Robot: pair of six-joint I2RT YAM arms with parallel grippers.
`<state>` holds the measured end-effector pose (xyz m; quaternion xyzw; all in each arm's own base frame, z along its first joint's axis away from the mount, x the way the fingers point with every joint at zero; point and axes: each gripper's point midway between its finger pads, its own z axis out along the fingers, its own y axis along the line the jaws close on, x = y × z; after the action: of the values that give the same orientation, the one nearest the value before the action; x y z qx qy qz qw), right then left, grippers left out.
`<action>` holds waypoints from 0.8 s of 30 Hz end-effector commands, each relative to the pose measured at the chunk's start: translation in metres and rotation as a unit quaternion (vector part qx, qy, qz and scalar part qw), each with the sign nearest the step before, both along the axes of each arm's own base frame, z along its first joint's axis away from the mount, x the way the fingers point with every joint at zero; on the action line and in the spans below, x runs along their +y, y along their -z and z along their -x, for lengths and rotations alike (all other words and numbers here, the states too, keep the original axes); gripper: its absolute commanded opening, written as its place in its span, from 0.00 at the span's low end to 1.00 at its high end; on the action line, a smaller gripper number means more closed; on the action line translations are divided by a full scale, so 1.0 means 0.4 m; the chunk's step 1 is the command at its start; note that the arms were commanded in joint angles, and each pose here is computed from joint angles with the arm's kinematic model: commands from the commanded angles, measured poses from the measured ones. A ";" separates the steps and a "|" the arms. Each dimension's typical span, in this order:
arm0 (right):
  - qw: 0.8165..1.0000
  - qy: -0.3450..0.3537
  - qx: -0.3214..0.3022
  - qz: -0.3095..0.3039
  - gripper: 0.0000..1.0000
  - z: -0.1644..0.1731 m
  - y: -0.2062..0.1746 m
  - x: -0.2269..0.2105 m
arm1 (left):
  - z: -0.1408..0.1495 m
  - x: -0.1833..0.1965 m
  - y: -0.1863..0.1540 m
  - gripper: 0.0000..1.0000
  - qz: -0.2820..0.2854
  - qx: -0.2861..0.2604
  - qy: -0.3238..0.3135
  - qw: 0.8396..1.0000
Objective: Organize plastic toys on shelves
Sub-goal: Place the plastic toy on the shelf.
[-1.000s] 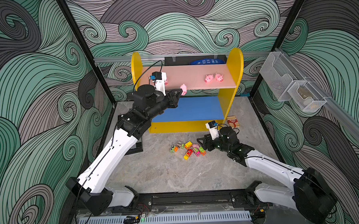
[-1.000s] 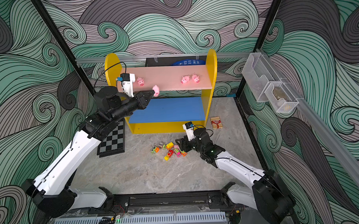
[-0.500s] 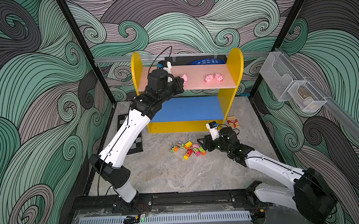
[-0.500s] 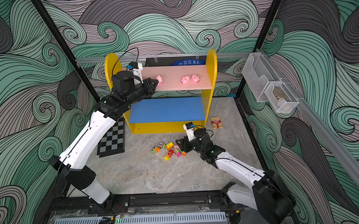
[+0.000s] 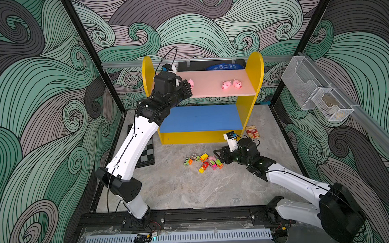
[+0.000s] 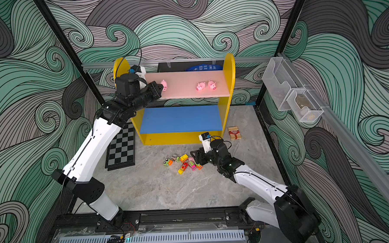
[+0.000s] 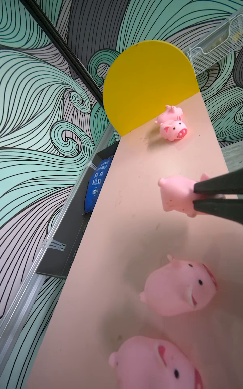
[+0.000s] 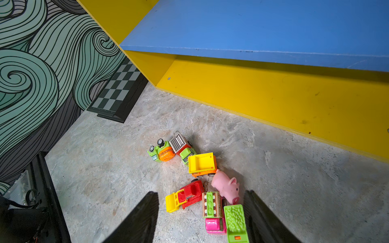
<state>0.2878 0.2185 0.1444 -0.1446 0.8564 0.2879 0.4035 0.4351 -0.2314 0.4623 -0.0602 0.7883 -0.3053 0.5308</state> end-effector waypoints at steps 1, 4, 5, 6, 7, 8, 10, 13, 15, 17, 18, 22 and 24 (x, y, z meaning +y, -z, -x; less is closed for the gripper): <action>1.000 0.006 -0.003 -0.005 0.67 0.002 -0.004 -0.008 | -0.010 0.006 -0.013 0.00 0.007 -0.001 -0.004 1.000; 1.000 0.006 -0.002 -0.005 0.67 0.002 -0.003 -0.007 | -0.019 0.007 -0.005 0.00 0.006 0.002 -0.006 1.000; 1.000 0.005 -0.002 -0.006 0.67 0.002 -0.004 -0.007 | -0.022 0.006 -0.001 0.00 0.006 0.003 -0.007 1.000; 1.000 0.005 -0.002 -0.006 0.67 0.003 -0.004 -0.007 | -0.025 0.007 0.000 0.00 0.006 0.002 -0.008 1.000; 1.000 0.005 -0.003 -0.006 0.67 0.003 -0.005 -0.007 | -0.026 0.007 -0.001 0.02 0.007 0.001 -0.008 1.000; 1.000 0.006 -0.003 -0.006 0.67 0.002 -0.006 -0.008 | -0.030 0.006 0.004 0.02 0.005 0.003 -0.008 1.000; 1.000 0.006 -0.003 -0.006 0.67 0.002 -0.006 -0.008 | -0.035 0.008 0.009 0.03 0.005 0.004 -0.010 1.000; 1.000 0.006 -0.005 -0.006 0.67 0.001 -0.008 -0.007 | -0.042 0.005 0.018 0.11 0.003 0.008 -0.008 1.000; 1.000 0.005 -0.005 -0.005 0.67 -0.001 -0.008 -0.005 | -0.045 0.009 0.020 0.18 0.002 0.008 -0.011 1.000; 1.000 0.005 -0.004 -0.005 0.67 -0.002 -0.008 -0.006 | -0.049 0.008 0.024 0.25 0.001 0.009 -0.010 1.000; 1.000 0.005 -0.005 -0.005 0.67 -0.002 -0.009 -0.005 | -0.050 0.008 0.025 0.29 0.000 0.009 -0.009 1.000; 1.000 0.005 -0.005 -0.005 0.67 -0.003 -0.010 -0.004 | -0.049 0.008 0.016 0.34 0.004 0.005 -0.006 1.000; 1.000 0.004 -0.005 -0.006 0.67 -0.004 -0.011 -0.003 | -0.046 0.008 0.005 0.35 0.008 -0.001 -0.004 1.000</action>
<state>0.2877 0.2185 0.1454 -0.1433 0.8559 0.2893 0.4041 0.4533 -0.2290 0.4444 -0.0733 0.7972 -0.2984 0.5196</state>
